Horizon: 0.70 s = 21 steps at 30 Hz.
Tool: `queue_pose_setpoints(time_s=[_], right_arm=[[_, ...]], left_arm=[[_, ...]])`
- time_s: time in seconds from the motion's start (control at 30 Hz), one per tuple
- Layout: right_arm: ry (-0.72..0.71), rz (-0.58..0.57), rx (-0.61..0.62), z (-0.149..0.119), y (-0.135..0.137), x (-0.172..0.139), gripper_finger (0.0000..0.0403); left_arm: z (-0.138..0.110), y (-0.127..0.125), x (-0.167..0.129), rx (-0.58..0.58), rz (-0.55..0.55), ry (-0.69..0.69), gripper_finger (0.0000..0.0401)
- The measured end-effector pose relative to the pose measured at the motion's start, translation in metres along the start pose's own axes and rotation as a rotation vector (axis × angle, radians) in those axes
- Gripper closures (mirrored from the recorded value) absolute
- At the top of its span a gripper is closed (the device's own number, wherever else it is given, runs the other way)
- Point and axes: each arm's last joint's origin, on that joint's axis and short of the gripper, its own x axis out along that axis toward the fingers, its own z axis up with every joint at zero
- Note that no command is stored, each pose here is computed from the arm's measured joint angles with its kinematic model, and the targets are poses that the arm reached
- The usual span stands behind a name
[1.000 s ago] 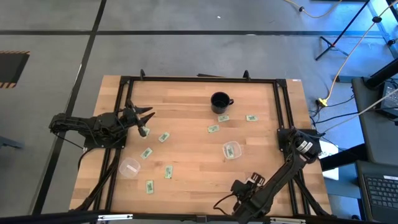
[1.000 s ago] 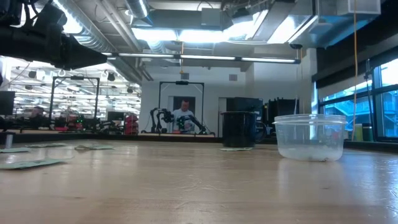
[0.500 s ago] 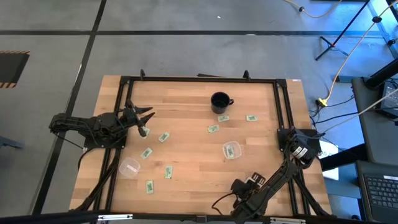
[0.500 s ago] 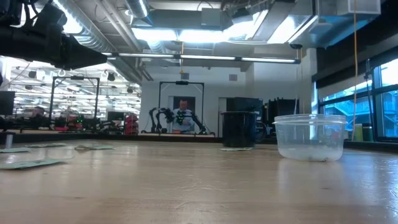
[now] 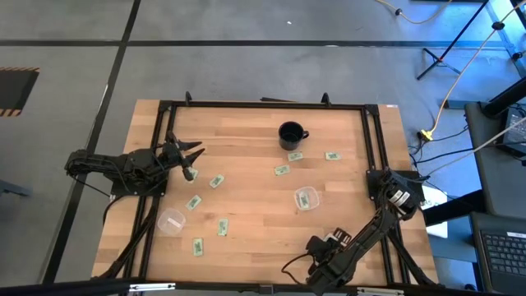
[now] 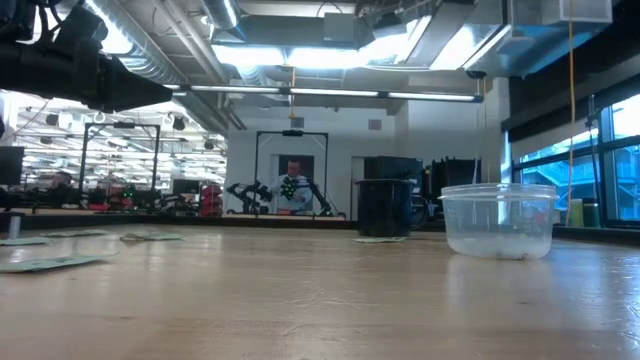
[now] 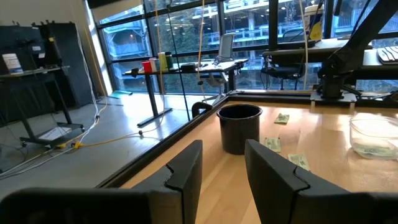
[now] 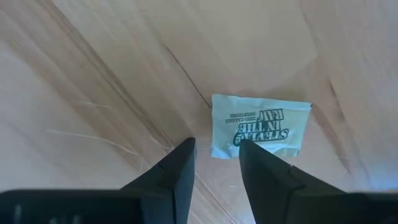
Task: Pick and place Stevia / Truvia into bins
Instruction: Put the stevia packet into the right transparent container
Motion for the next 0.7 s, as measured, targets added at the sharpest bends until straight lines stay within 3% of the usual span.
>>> queue_pose_setpoints(time_s=[0.2,0.7], right_arm=[[0.010,-0.002,-0.001,0.0000,-0.0004,0.0017,0.0279],[0.020,0.010,0.003,0.0002,0.0006,0.0021,0.0371]], left_arm=[[0.0001,-0.0001,0.0000,0.000,-0.002,-0.001,0.0285],[0.0001,-0.0001,0.0000,0.000,-0.003,0.000,0.0285]])
